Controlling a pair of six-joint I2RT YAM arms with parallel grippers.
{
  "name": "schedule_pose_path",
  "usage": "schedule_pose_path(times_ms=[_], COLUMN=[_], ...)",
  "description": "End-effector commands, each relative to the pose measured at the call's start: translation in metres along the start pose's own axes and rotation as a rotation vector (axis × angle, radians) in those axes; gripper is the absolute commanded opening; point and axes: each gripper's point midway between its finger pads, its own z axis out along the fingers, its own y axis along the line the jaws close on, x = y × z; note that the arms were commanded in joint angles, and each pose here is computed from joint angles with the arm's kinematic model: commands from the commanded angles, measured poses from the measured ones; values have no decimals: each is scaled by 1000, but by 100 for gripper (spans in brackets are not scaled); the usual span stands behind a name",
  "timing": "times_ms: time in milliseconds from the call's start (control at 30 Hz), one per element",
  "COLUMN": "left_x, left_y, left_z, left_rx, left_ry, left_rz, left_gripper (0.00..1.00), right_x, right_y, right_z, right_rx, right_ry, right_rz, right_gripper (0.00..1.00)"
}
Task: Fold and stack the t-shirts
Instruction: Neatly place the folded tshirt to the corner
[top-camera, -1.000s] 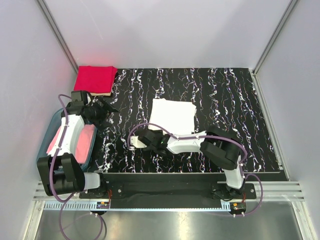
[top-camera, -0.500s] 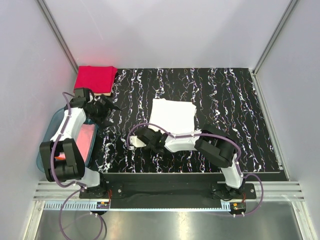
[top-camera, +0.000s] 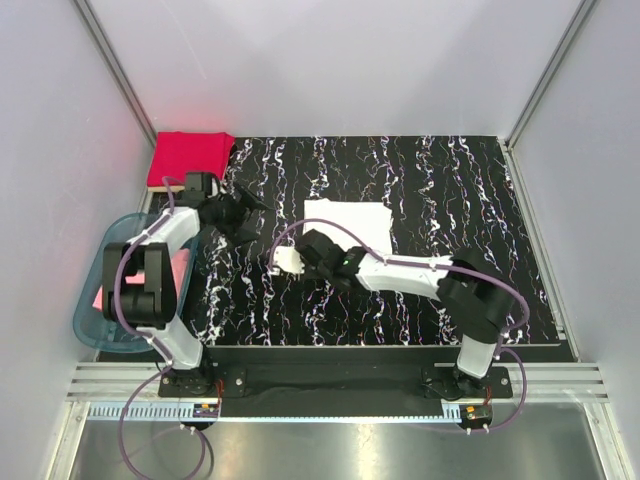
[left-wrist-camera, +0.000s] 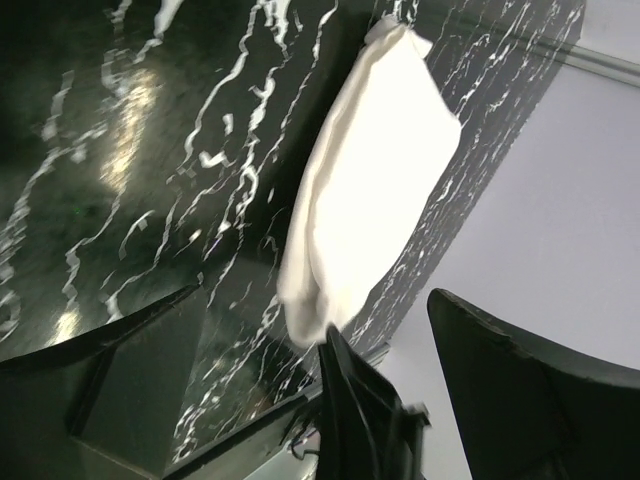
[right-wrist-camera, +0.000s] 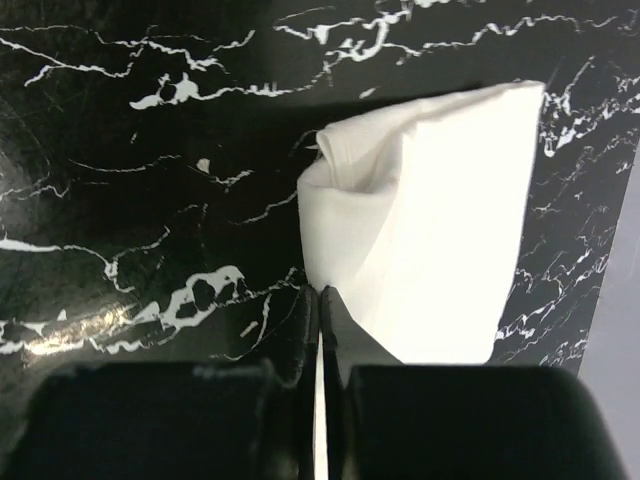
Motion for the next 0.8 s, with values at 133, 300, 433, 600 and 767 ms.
schedule_pose_path(times_ms=[133,300,433,600,767], left_x=[11,21,25,27,32], left_y=[-48,-49,-53,-44,-38], left_z=[50,82,99,112,131], left_rx=[120,126,129,100,91], left_ry=[66,101,116,121,150], left_rz=[54,25,3,-32,-43], left_gripper=[99,99,99,99,99], right_x=[-1,1,8,4,0], right_y=[-24,-41,-53,-66,-74], right_z=[-33,-44,-47,-53,-56], right_rx=[-8,12,22,33,46], right_ry=[-96,-129,-137,-168,-185], right_rz=[121,176,219,255,279], right_gripper=[0,0,0,0,0])
